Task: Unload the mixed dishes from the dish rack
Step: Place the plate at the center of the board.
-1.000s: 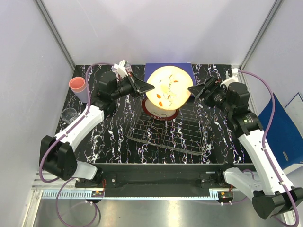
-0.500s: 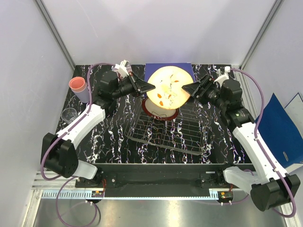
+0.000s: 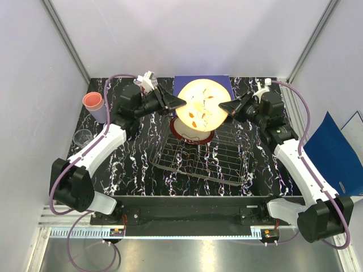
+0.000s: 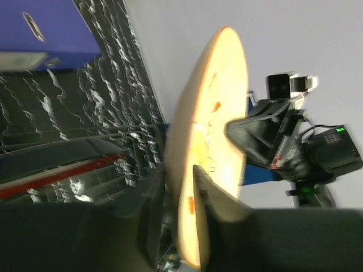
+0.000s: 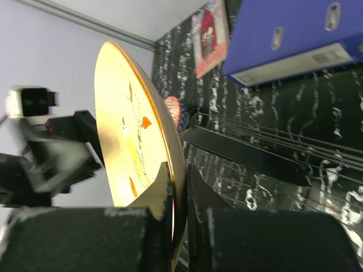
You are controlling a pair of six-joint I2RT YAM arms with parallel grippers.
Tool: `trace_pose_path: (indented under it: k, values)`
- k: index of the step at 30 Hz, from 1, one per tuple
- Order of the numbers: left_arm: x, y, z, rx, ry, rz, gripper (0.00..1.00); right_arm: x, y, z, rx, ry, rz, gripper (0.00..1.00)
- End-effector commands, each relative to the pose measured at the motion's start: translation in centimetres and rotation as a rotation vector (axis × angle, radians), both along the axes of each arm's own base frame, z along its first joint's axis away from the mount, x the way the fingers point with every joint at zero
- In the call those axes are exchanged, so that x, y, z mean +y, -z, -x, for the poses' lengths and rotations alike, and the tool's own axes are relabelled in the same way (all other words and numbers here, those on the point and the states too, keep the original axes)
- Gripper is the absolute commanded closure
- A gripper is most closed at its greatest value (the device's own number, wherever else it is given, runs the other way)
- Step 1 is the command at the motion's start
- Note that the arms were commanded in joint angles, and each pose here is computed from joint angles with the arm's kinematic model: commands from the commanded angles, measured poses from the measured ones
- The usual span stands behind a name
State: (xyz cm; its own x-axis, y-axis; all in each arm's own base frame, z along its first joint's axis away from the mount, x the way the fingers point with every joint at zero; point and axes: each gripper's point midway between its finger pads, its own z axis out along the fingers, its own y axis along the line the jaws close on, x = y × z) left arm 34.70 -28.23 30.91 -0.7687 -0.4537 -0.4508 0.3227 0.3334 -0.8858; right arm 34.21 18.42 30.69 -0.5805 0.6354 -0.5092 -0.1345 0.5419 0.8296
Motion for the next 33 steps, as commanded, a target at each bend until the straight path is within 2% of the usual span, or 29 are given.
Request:
trace_pose_path:
  k: [1, 3, 8, 11, 14, 19, 23, 27, 33]
  values:
    - [3.3, -8.5, 0.1, -0.139, -0.078, 0.095, 0.15, -1.3, -4.3, 0.3, -0.162, 0.060, 0.018, 1.00]
    - [6.6, -9.2, -1.4, -0.149, -0.193, 0.080, 0.01, -3.0, -4.7, -0.3, -0.163, 0.119, 0.020, 1.00]
    - [13.0, -9.8, -1.6, -0.127, -0.397, 0.069, 0.01, -6.9, -6.8, -3.2, -0.158, 0.216, -0.034, 1.00]
    - [14.2, -8.5, -0.8, -0.120, -0.461, 0.063, 0.01, -11.3, -7.9, -6.0, -0.148, 0.333, -0.058, 1.00]
    - [14.5, -6.7, 0.0, -0.105, -0.470, 0.031, 0.01, -16.2, -7.0, -9.3, -0.113, 0.486, -0.082, 1.00]
    - [14.8, -4.9, 0.6, -0.068, -0.475, -0.019, 0.01, -21.9, -2.7, -13.7, -0.020, 0.651, -0.135, 1.00]
    - [14.8, -3.4, 0.8, -0.049, -0.491, -0.075, 0.01, -25.9, -0.8, -15.4, -0.037, 0.762, -0.080, 1.00]
    - [14.1, -1.4, 1.3, -0.004, -0.465, -0.098, 0.01, -27.9, 4.8, -17.1, 0.073, 0.790, -0.069, 1.00]
    - [14.0, 2.0, 2.1, 0.064, -0.448, -0.126, 0.01, -28.6, 10.7, -18.4, 0.156, 0.802, -0.077, 1.00]
